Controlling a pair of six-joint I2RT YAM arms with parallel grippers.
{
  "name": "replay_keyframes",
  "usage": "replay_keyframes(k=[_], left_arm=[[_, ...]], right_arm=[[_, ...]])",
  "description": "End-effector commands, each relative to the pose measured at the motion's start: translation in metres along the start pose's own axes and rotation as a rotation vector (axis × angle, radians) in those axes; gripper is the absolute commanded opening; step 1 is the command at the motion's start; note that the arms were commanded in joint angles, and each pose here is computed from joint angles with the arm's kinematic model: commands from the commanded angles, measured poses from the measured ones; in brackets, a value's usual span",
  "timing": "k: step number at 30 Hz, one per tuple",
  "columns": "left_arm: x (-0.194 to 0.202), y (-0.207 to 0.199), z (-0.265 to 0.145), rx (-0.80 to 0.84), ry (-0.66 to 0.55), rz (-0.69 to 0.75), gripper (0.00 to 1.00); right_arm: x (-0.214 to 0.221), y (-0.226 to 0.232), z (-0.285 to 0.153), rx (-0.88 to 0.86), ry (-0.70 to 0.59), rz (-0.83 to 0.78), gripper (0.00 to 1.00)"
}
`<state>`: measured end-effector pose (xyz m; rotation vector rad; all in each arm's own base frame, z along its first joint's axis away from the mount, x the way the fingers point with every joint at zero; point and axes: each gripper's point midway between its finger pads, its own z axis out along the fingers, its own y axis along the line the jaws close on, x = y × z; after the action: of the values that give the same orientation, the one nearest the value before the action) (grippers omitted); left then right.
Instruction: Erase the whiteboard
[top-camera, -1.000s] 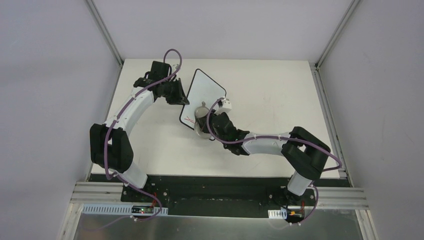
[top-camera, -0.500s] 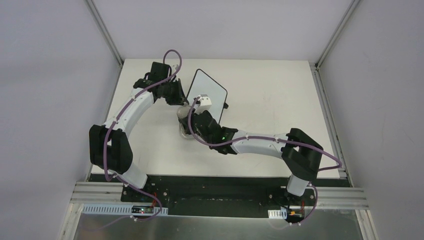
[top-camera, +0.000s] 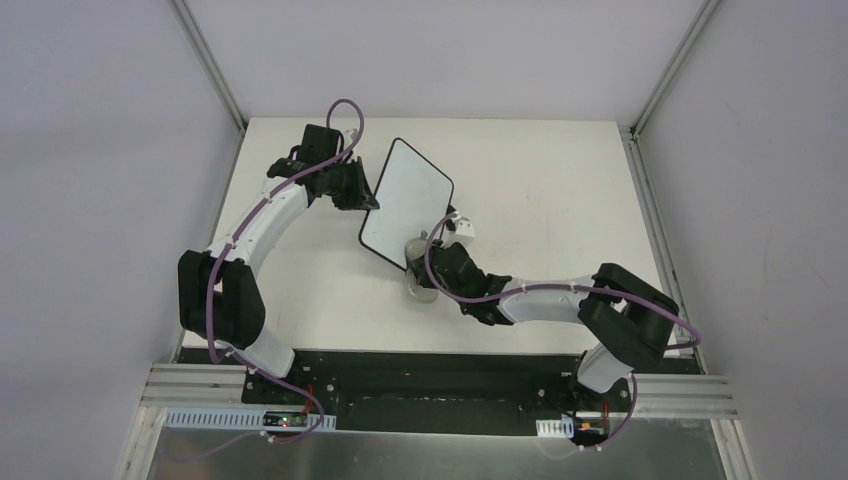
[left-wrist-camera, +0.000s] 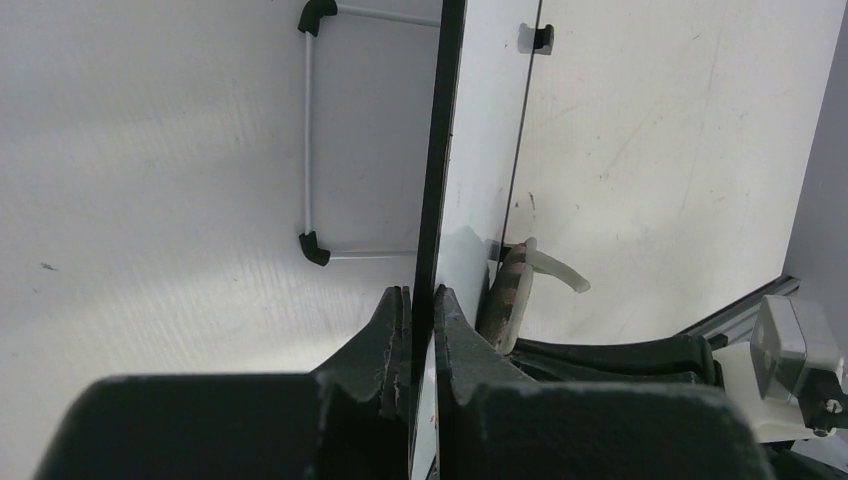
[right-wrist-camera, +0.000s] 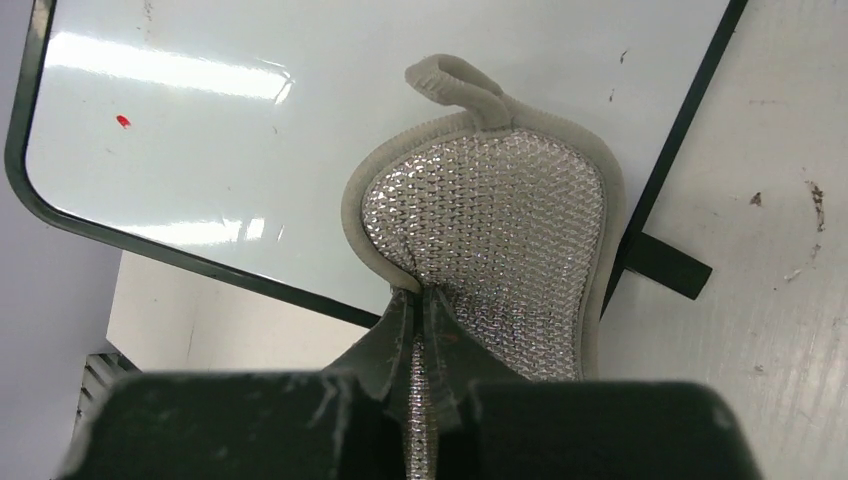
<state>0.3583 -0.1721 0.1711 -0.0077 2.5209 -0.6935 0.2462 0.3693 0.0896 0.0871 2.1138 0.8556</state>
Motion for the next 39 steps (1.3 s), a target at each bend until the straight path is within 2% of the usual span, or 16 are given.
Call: replay_keyframes(k=[1, 4, 7, 10, 19, 24, 29, 35, 39], left_arm=[[0.046, 0.003, 0.003, -0.046, 0.159, -0.059, 0.00], [0.047, 0.003, 0.004, -0.049, 0.160, -0.062, 0.00], [0.048, 0.004, 0.004, -0.052, 0.161, -0.063, 0.00], [0.050, 0.003, 0.005, -0.054, 0.164, -0.058, 0.00], [0.050, 0.001, 0.003, -0.052, 0.160, -0.049, 0.00], [0.049, 0.000, 0.002, -0.049, 0.158, -0.047, 0.00], [0.049, -0.001, 0.001, -0.045, 0.156, -0.048, 0.00], [0.048, -0.003, -0.001, -0.039, 0.152, -0.047, 0.00], [0.048, -0.003, -0.001, -0.037, 0.152, -0.049, 0.00]], right_arm=[[0.036, -0.014, -0.006, 0.102, 0.134, -0.113, 0.00], [0.030, 0.032, 0.006, 0.035, 0.122, -0.181, 0.00], [0.013, 0.091, 0.008, -0.097, 0.090, -0.194, 0.00], [-0.009, 0.129, 0.011, -0.175, 0.046, -0.202, 0.00], [-0.046, 0.162, 0.020, -0.294, -0.011, -0.177, 0.00], [-0.047, 0.139, 0.031, -0.303, 0.019, -0.110, 0.00], [-0.047, 0.069, 0.050, -0.161, 0.057, -0.025, 0.00], [-0.031, -0.013, 0.053, 0.031, 0.074, 0.002, 0.00], [-0.034, -0.018, 0.052, 0.067, 0.077, -0.011, 0.00]])
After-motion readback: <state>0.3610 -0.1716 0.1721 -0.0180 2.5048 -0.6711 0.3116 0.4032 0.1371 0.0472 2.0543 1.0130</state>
